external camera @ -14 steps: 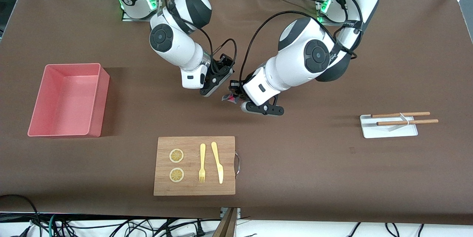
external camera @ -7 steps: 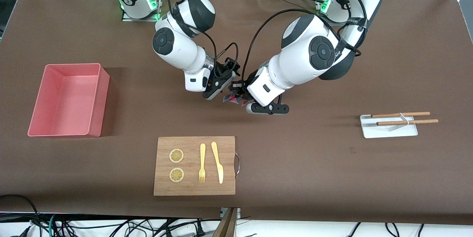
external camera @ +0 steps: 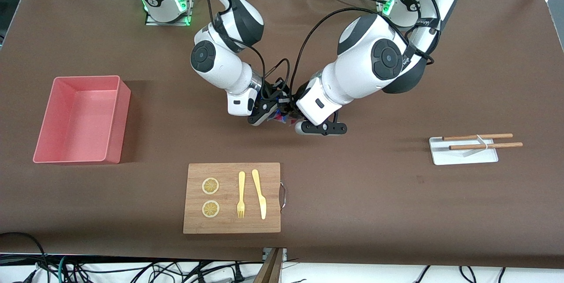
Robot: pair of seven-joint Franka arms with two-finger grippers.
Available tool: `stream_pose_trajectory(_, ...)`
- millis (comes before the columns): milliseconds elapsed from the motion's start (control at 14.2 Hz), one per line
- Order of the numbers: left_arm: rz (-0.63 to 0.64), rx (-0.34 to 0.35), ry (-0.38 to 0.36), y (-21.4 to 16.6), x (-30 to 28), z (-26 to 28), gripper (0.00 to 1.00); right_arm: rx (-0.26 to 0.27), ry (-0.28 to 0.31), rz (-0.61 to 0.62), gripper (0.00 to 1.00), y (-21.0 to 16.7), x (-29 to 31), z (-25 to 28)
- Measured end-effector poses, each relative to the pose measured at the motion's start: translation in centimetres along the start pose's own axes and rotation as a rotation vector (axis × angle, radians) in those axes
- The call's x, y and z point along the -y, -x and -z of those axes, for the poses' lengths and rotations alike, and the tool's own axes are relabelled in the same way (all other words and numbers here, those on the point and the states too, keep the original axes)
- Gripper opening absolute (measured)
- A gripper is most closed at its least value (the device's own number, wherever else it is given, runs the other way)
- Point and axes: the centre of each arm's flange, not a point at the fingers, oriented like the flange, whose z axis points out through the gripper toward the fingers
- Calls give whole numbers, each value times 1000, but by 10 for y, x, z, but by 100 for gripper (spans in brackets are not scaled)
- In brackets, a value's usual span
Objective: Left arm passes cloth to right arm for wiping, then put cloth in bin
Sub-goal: 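Grasp the cloth with the right gripper beside the left gripper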
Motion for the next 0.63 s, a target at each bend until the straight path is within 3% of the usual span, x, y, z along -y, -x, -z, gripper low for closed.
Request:
stream_pose_trajectory(351,2,4,-10,-1,3,1,3,-3,-2,-6,2,-2,2,2)
stream_pose_trajectory(633,1,7,-14,-1,3,0,3,19,-7,-8,2,-1,1,2)
